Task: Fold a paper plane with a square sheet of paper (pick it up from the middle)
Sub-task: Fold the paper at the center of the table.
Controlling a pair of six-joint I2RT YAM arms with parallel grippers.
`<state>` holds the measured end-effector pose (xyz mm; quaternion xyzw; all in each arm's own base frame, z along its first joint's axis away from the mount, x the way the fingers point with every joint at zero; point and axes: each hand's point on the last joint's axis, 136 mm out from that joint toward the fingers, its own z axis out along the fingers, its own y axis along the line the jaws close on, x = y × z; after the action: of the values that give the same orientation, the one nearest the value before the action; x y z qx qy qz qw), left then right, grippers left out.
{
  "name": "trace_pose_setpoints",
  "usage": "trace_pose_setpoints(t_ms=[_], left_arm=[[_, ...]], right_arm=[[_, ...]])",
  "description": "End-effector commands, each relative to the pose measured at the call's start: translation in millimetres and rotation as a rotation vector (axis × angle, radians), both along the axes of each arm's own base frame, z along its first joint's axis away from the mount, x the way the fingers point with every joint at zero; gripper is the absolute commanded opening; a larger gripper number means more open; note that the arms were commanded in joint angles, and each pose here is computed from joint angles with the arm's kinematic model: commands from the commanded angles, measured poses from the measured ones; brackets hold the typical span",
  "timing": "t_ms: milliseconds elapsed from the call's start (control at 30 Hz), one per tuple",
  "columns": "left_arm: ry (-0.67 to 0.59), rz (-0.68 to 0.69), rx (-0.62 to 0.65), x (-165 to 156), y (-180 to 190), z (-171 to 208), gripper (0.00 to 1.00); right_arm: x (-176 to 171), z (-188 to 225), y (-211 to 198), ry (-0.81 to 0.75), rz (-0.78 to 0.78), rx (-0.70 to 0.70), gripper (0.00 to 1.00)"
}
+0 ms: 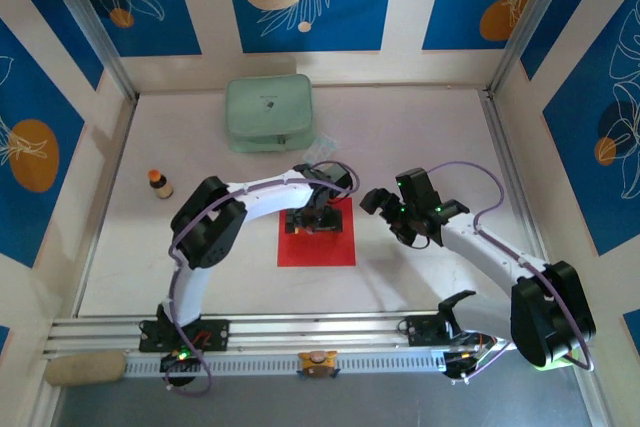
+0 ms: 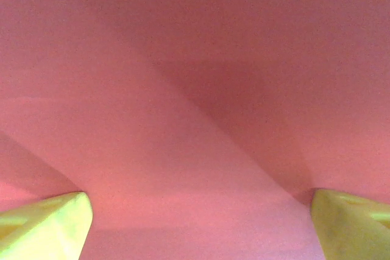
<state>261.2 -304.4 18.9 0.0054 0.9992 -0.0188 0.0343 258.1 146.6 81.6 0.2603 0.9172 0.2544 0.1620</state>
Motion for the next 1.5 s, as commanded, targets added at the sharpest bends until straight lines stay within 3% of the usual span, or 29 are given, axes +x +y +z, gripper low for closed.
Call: trace_pose_setpoints(t_ms=[0,400,1000,1233,1367,1400,1467], left_arm=[[0.026,0.015,0.066,-7,7,-10,0.93],[0.092,0.009,0.06,-20,7,-41,0.92],[0.062,-0.002,0.037,-18,6,-37,0.87],[0.03,-0.029,0.005,-14,1,-27,0.78],[-0.007,-0.074,-0.04,-10,-6,-14,0.72],[-0.024,-0.082,-0.058,-9,-8,-11,0.64],[-0.066,-0.092,-0.109,-8,-12,-2,0.58]], right_arm=[[0,1,2,0.009,0.013,0.013,0.99],[0,5,1,-0.001,0.008,0.018,0.99],[-4,18,-11,-0.067,-0.008,-0.02,0.98],[5,34,-11,-0.169,0.047,-0.044,0.98],[7,39,-20,-0.175,-0.034,-0.021,0.95],[8,41,-22,-0.19,-0.039,-0.003,0.95],[12,46,-19,-0.246,-0.003,0.065,0.95]])
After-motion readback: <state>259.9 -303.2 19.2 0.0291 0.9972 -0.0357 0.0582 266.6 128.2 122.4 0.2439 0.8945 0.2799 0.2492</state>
